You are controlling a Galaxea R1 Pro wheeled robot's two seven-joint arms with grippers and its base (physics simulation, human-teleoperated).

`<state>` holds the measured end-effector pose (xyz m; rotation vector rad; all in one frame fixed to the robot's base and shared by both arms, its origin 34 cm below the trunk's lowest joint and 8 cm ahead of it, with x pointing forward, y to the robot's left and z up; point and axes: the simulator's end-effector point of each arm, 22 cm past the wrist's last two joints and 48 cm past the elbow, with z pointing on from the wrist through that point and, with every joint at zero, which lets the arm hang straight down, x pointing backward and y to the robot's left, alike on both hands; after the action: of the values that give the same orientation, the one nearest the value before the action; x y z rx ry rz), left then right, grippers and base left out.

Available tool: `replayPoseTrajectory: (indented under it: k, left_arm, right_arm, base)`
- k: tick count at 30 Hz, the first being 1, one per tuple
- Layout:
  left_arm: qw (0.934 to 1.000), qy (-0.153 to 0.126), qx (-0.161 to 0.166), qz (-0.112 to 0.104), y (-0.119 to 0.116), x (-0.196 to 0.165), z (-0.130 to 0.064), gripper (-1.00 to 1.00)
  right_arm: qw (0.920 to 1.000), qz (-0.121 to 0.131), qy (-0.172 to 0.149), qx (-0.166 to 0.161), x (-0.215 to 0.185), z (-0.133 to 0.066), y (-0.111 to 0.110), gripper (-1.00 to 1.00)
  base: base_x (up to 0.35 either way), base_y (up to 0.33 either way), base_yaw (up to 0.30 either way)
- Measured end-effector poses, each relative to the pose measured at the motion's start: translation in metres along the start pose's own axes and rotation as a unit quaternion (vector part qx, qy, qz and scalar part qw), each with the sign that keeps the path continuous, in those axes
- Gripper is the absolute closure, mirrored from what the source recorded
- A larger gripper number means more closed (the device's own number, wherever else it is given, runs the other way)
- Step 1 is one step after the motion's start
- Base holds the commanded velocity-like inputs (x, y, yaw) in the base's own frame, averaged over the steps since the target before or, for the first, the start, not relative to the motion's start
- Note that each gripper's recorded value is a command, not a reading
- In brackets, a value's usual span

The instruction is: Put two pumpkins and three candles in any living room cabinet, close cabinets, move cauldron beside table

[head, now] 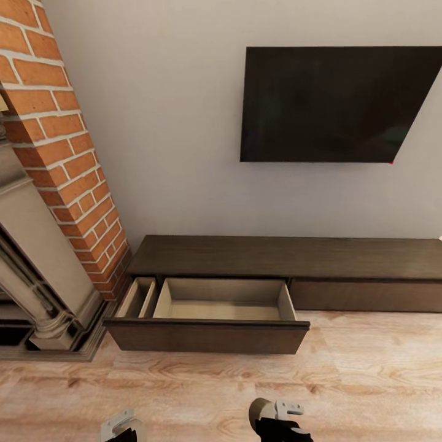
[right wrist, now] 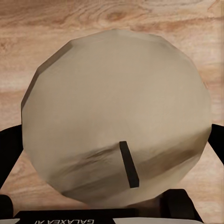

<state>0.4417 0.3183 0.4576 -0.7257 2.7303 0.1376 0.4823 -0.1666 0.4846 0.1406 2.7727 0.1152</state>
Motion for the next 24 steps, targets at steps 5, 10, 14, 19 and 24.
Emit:
replayPoseTrajectory:
  k: [5, 10, 14, 19, 24]
  left_arm:
    - [1.0, 0.001, -0.001, -0.003, 0.0006, 0.0004, 0.0, 1.0]
    - [1.0, 0.001, -0.002, -0.005, 0.0011, 0.0004, 0.0, 1.0]
    - [1.0, 0.002, -0.003, -0.006, 0.0018, 0.0008, 0.0, 1.0]
    - [0.9999, 0.007, -0.01, -0.01, 0.0052, 0.002, 0.0001, 1.0]
    - [0.9998, 0.009, -0.011, -0.011, 0.0059, 0.0027, 0.0001, 1.0]
  right_arm:
    - [1.0, 0.0, 0.001, -0.001, 0.0003, -0.0001, 0.001, 1.0]
    - [1.0, 0.0, 0.001, -0.001, 0.0002, -0.0001, 0.0009, 1.0]
    - [1.0, 0.001, 0.001, -0.001, 0.0002, -0.0001, 0.0007, 1.0]
    - [1.0, 0.002, 0.002, -0.001, 0.0006, -0.0001, 0.0018, 1.0]
    - [1.0, 0.003, 0.003, -0.001, 0.0006, 0.0, 0.0003, 1.0]
  base:
    - [0.001, -0.001, 0.0]
    - [0.0, 0.0, 0.0]
    - [0.0, 0.0, 0.0]
    - [0.0, 0.0, 0.0]
    - [0.0, 0.0, 0.0]
